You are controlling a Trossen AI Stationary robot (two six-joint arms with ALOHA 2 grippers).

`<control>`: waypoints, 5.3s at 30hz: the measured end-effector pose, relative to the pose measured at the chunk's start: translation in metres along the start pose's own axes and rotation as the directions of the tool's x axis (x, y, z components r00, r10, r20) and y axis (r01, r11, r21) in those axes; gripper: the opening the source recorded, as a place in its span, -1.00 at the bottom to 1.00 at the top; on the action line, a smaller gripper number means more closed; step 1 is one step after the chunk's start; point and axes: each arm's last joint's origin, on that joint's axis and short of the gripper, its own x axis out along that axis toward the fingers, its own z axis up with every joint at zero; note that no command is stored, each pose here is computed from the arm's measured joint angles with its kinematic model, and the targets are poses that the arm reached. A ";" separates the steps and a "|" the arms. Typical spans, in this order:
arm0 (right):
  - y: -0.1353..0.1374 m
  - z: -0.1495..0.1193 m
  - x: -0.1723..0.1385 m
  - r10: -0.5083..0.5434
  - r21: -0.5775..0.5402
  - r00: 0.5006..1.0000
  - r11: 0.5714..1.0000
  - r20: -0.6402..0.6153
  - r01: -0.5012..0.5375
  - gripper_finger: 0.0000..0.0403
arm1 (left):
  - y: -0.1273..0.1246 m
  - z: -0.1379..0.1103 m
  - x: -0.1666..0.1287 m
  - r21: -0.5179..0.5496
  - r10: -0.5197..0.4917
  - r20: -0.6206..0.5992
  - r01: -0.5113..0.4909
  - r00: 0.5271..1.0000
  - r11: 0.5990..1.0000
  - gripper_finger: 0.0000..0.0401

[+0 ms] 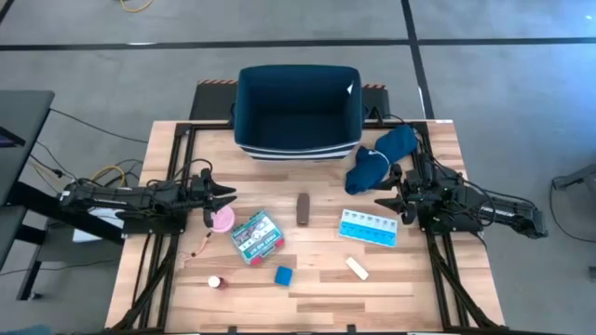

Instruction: Pick & place medical supplies in basket/bin

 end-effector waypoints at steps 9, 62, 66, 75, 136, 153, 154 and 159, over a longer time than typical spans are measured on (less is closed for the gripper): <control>0.000 0.000 0.000 0.000 0.000 1.000 1.000 0.000 0.000 0.12 | 0.000 0.000 0.000 0.000 0.000 0.000 0.000 1.000 1.000 -0.45; 0.000 0.000 0.000 0.000 0.000 1.000 1.000 0.000 0.000 0.12 | 0.000 0.000 0.000 -0.002 -0.001 0.004 0.001 1.000 1.000 -0.45; 0.000 0.000 0.000 0.000 0.000 1.000 1.000 0.000 0.000 0.12 | 0.000 0.001 0.000 -0.079 -0.003 0.012 0.004 1.000 0.997 -0.45; 0.000 0.000 0.000 0.000 0.000 1.000 1.000 0.000 0.000 0.12 | 0.000 0.001 0.000 -0.025 -0.001 0.006 0.002 1.000 1.000 -0.45; 0.000 0.000 0.000 0.000 0.000 1.000 1.000 0.000 0.000 0.12 | 0.004 0.002 0.000 -0.217 0.137 0.037 -0.126 0.990 0.968 -0.45; 0.000 0.000 0.000 0.000 0.000 1.000 1.000 0.000 0.000 0.12 | 0.008 0.007 -0.002 0.005 0.303 0.073 -0.304 0.950 0.953 -0.45; 0.000 0.000 0.000 0.000 0.000 1.000 1.000 0.000 0.000 0.12 | 0.008 0.007 -0.002 -0.002 0.303 0.072 -0.304 0.950 0.953 -0.45; 0.000 0.000 0.000 0.000 0.000 1.000 1.000 0.000 0.000 0.12 | 0.008 0.007 -0.002 -0.005 0.298 0.075 -0.298 0.952 0.954 -0.45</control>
